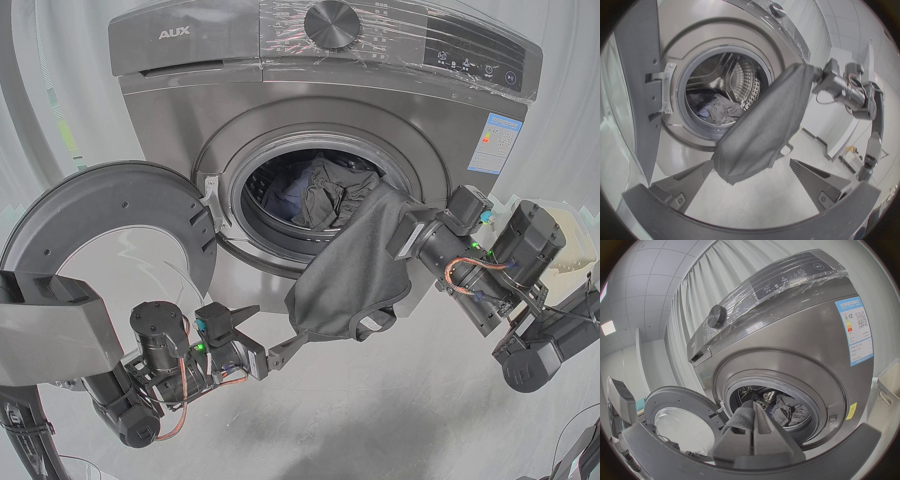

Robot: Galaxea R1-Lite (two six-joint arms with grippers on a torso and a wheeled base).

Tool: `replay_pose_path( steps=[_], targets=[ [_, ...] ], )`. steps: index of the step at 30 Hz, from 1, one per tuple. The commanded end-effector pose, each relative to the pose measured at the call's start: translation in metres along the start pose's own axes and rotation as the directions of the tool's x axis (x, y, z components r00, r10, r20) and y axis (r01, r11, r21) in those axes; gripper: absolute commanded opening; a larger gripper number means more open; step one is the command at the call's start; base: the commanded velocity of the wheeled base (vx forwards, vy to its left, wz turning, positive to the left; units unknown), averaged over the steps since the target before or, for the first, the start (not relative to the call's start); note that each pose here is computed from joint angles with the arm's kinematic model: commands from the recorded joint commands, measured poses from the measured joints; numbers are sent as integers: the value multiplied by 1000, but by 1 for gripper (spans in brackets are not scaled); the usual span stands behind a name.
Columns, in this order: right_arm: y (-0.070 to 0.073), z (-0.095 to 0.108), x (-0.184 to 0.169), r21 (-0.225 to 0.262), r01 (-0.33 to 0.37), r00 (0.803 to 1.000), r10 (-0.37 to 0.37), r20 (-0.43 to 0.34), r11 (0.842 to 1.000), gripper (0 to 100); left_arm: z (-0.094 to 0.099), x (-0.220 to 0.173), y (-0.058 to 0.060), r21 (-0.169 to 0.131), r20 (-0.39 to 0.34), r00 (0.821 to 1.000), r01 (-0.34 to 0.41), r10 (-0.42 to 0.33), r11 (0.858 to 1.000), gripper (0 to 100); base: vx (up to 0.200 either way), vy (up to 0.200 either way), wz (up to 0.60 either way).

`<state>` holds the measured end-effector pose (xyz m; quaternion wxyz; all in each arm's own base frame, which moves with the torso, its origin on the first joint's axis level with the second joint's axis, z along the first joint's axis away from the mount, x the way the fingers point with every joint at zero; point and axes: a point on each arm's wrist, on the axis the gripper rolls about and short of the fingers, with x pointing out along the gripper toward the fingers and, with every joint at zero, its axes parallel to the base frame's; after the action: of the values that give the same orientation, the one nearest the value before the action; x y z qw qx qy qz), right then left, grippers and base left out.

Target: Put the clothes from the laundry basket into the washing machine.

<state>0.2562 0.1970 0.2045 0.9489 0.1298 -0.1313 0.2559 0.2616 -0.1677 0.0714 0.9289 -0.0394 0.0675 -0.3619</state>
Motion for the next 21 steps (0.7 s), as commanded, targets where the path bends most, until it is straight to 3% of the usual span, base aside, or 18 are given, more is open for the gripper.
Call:
replay_pose_path(
  steps=[1, 5, 13, 21],
  targets=[
    [5, -7, 9, 3, -7, 1000, 7, -2, 1000, 0, -22, 5, 1, 28, -77, 997, 6, -4, 1000, 100, 0, 0, 0],
    [7, -4, 12, 4, -11, 1000, 11, 9, 1000, 0, -37, 15, 0, 72, -112, 994, 25, -17, 997, 100, 0, 0, 0],
    [18, 1, 17, 18, -40, 999, 39, 38, 999, 0, -52, 40, 1, 82, -109, 994, 37, -28, 996, 100, 0, 0, 0],
    [25, -8, 25, 25, -56, 998, 56, 30, 998, 0, -62, 55, 5, 83, -103, 994, 37, -29, 996, 100, 0, 0, 0]
  ],
)
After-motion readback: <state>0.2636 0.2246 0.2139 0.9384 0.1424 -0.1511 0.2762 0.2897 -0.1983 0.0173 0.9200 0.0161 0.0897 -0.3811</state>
